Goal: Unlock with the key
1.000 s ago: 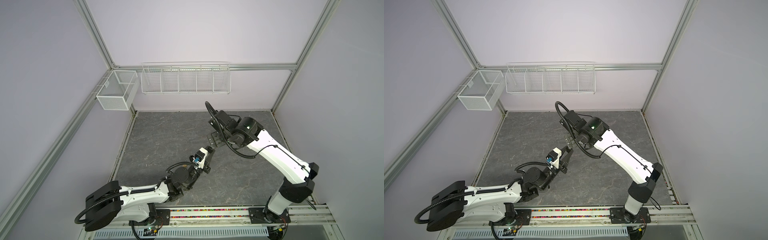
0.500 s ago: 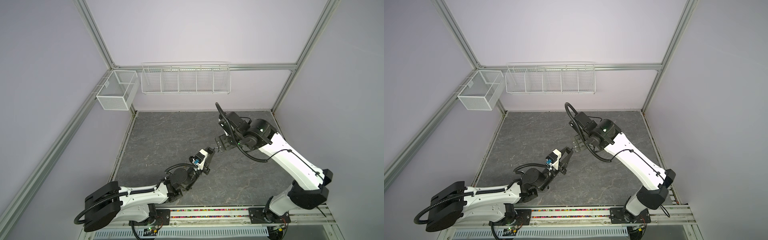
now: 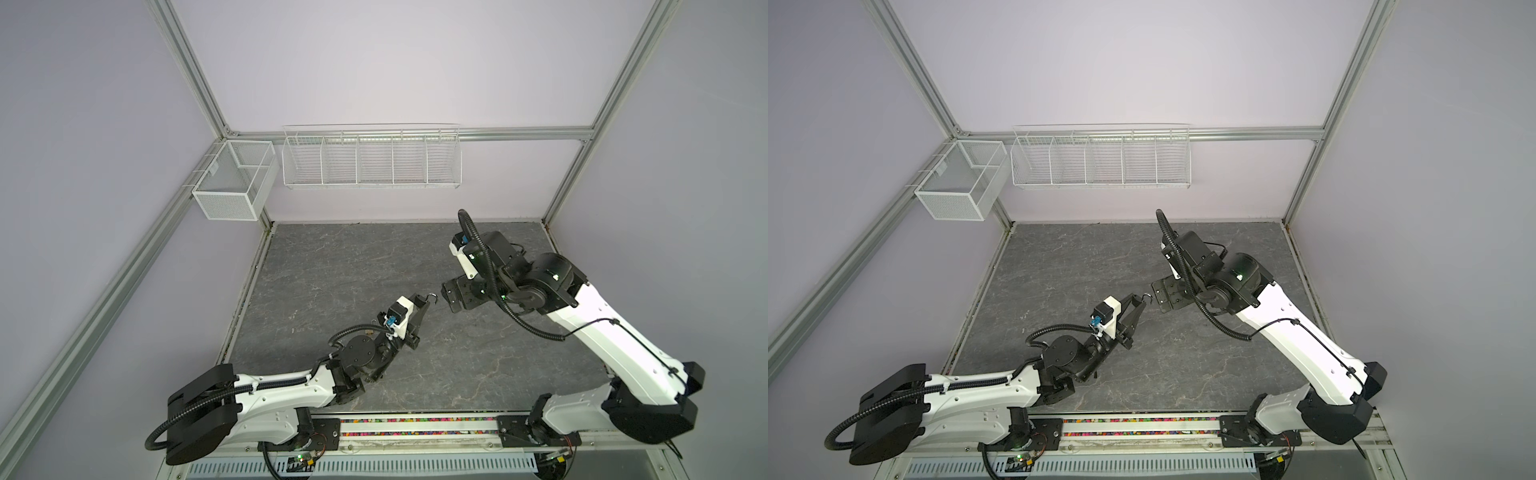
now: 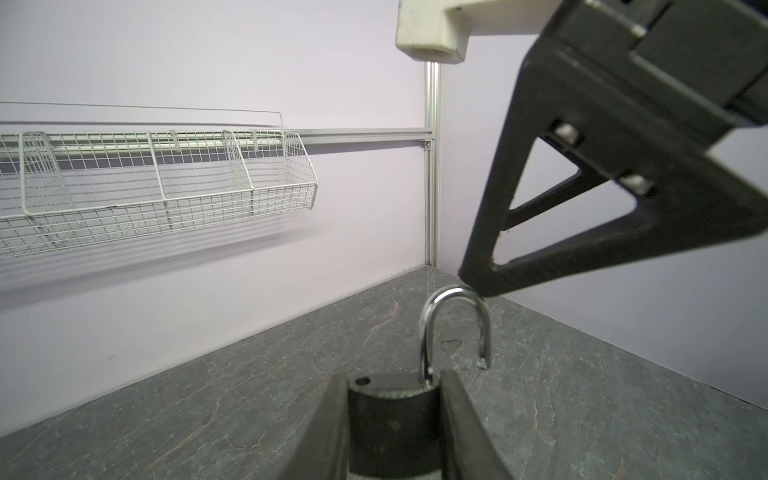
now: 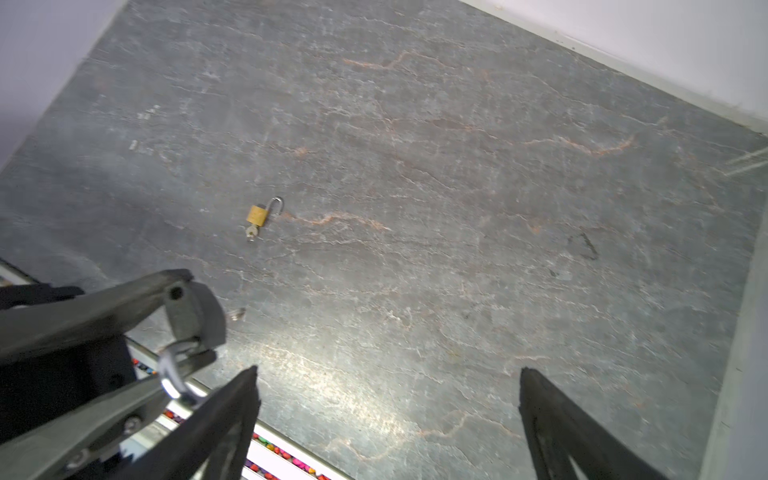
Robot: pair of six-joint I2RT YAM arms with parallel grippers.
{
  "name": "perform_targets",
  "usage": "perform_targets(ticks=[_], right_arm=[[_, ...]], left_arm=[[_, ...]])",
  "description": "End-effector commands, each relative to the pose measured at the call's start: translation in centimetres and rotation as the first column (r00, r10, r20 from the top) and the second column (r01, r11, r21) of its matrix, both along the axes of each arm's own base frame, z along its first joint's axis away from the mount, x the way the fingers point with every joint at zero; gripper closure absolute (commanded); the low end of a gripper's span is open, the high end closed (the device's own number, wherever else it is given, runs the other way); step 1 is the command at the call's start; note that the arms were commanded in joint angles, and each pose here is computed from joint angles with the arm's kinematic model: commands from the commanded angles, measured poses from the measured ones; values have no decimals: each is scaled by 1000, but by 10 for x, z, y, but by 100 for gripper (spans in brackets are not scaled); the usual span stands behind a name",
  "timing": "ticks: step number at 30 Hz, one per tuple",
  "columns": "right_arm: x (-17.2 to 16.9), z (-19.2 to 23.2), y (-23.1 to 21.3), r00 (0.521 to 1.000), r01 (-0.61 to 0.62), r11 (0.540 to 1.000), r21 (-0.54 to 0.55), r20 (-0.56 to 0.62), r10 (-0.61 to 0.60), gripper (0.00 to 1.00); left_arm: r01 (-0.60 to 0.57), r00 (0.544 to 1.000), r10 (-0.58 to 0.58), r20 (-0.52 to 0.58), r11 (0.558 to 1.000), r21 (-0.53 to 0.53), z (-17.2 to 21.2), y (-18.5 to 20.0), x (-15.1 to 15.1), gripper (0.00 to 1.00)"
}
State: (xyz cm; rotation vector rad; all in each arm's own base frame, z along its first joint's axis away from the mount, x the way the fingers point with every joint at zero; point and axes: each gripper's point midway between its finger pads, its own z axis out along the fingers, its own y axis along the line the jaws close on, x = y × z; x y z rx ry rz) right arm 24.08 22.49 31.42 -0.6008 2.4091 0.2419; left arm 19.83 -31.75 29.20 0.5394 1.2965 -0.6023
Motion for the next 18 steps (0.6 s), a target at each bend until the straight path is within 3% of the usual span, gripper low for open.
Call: perform_targets(ticks=[1, 11, 15, 18], right_arm=[[-1, 2, 13, 998, -59, 996, 64, 10, 58, 1], [8, -8, -24, 996, 78, 997, -26, 37, -77, 0], [12, -21, -35, 992, 112, 993, -24, 51, -111, 0], [14, -36, -41, 987, 153, 988, 24, 53, -154, 2]], left_arm=[[4, 1000, -4, 6, 997, -77, 27, 0, 0, 100], [-38, 998, 36, -43, 998, -51, 16, 1, 7, 100], [-135, 968, 130, -214, 991, -8, -8, 9, 23, 100], [-188, 903, 203, -377, 979, 76, -37, 11, 29, 100]])
